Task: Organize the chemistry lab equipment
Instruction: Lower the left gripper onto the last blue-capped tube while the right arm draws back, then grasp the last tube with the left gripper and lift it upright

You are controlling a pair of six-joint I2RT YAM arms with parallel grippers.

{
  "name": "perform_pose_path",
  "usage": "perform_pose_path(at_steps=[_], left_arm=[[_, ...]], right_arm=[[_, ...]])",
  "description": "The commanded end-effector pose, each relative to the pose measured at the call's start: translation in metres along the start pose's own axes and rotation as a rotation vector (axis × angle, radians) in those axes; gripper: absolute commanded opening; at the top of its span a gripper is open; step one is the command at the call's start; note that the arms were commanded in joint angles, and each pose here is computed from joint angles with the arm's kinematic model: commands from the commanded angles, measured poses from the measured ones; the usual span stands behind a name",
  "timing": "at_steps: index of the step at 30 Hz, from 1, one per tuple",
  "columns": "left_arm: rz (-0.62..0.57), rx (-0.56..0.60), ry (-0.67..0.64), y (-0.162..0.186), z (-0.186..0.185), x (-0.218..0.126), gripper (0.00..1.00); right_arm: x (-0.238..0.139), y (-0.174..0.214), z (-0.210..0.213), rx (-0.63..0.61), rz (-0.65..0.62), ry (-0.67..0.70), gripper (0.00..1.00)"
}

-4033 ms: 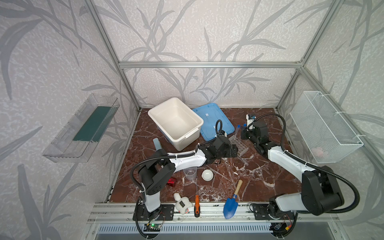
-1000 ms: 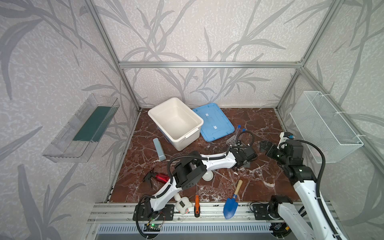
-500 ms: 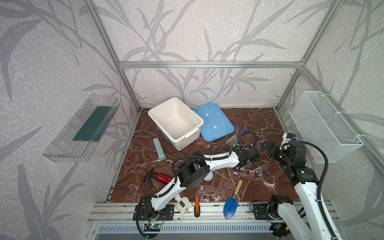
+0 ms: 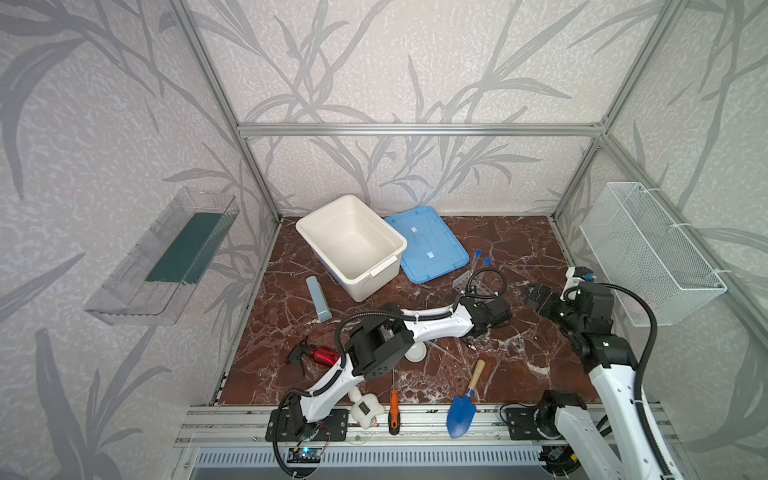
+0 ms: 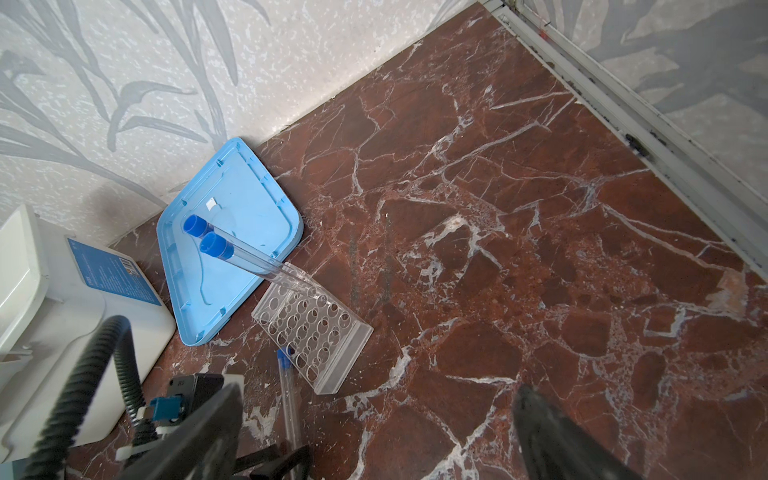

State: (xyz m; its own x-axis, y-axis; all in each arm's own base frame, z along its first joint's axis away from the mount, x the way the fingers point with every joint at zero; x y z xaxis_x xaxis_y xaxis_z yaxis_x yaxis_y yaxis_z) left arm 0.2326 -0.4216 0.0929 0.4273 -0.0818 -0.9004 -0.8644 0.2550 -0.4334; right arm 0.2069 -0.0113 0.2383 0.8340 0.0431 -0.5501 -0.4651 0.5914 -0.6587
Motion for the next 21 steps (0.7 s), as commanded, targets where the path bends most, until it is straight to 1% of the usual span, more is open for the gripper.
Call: perform_pose_path(at_steps=[1, 3, 5, 7, 9, 11, 13, 15, 17, 18, 21], left_arm=[[0.014, -0.038, -0.038, 0.005, 0.023, -0.014, 0.4], [0.011, -0.026, -0.021, 0.007, 0.026, -0.017, 0.35], [0.022, -0.024, -0.008, 0.009, 0.027, -0.015, 0.33], [0.044, -0.017, 0.023, 0.012, 0.025, -0.01, 0.31], [0.056, -0.013, 0.026, 0.013, 0.025, -0.01, 0.28], [0.06, -0.003, 0.023, 0.014, 0.027, -0.013, 0.2], [0.066, -0.001, 0.014, 0.015, 0.03, -0.014, 0.19], [0.074, -0.006, 0.018, 0.016, 0.032, -0.012, 0.17], [0.081, -0.02, 0.031, 0.017, 0.034, -0.009, 0.15], [0.083, -0.026, 0.037, 0.017, 0.036, -0.009, 0.11], [0.063, -0.048, 0.054, 0.017, 0.042, -0.01, 0.1]], right_arm=[[-0.007, -0.003, 0.003, -0.016, -0.018, -0.019, 0.99], [-0.009, -0.003, 0.004, -0.02, -0.04, -0.036, 1.0], [-0.01, -0.002, 0.004, -0.022, -0.054, -0.048, 0.99], [-0.009, -0.001, 0.003, -0.024, -0.049, -0.05, 0.99], [-0.007, -0.002, 0.004, -0.025, -0.037, -0.05, 0.99], [-0.006, -0.001, 0.004, -0.025, -0.026, -0.053, 1.0], [-0.005, 0.0, 0.005, -0.025, -0.02, -0.064, 0.99], [-0.004, 0.0, 0.009, -0.03, -0.016, -0.116, 0.99], [-0.003, 0.002, 0.019, -0.037, 0.003, -0.221, 0.99], [-0.003, 0.002, 0.022, -0.038, 0.012, -0.256, 0.99], [0.0, 0.003, 0.027, -0.033, 0.051, -0.308, 0.99]])
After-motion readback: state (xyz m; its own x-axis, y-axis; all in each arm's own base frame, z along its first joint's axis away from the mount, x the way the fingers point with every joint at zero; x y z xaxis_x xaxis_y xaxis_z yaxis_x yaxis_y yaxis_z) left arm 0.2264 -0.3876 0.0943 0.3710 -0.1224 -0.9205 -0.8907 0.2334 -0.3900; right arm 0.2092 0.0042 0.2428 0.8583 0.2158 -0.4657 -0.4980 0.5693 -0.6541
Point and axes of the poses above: each gripper's point midway between its finger pads, its own x axis out along the fingers, its own z axis along the line the jaws close on, y = z × x, the point moved 8 cm from there along -x, back along the fingers, and after that the axes turned 8 degrees about x, right-handed, at the moved point
